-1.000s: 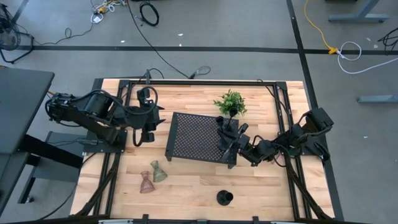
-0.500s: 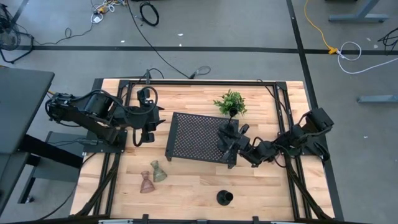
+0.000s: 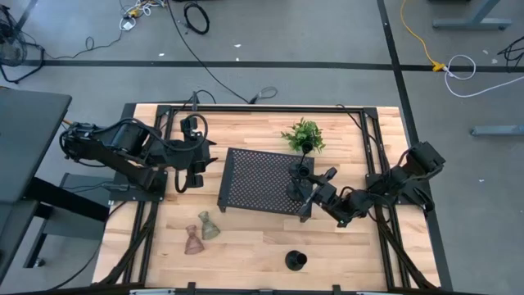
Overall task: Pick & Place candle stick holders
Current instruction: Put the top black metal candle holder on the shelf, then put the black metal candle holder on the shelf
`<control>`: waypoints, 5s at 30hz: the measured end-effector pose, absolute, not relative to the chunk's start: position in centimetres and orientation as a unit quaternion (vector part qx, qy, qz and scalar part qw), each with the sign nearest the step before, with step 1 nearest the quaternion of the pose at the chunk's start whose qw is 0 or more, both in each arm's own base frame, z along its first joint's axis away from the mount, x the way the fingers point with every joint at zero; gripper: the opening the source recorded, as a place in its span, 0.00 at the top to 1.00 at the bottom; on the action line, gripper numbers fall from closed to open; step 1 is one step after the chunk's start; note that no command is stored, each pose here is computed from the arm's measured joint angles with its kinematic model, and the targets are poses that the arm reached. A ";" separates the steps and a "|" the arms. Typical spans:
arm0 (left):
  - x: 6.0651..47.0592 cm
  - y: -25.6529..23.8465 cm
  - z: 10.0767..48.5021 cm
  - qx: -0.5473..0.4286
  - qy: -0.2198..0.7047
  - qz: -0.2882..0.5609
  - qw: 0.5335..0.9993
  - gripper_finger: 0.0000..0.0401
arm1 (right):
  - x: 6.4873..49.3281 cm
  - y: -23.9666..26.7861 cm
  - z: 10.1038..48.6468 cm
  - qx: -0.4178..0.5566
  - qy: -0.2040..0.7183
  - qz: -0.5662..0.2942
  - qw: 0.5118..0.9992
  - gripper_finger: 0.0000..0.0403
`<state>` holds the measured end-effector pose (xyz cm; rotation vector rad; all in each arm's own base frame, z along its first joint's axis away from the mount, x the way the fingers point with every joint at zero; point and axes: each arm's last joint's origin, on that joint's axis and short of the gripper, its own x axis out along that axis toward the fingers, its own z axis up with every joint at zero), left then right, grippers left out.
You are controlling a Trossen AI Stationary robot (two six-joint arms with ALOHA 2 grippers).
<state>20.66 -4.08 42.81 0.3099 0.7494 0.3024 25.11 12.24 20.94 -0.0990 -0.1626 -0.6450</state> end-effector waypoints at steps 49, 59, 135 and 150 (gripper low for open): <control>20.4 -4.0 42.6 0.153 0.378 0.147 0.901 0.52 | 18.5 22.3 23.0 0.145 -0.061 0.009 0.988 0.46; 20.4 -4.0 42.6 0.104 0.370 0.167 0.908 0.52 | 18.3 26.0 24.3 0.093 0.034 0.081 0.992 0.46; 20.3 -4.0 42.5 0.086 0.371 0.178 0.907 0.52 | 22.1 26.1 17.7 0.115 0.069 0.012 0.991 0.99; 20.2 -3.9 42.4 0.087 0.377 0.179 0.904 0.52 | 23.3 25.9 28.0 0.006 0.088 -0.027 0.996 0.99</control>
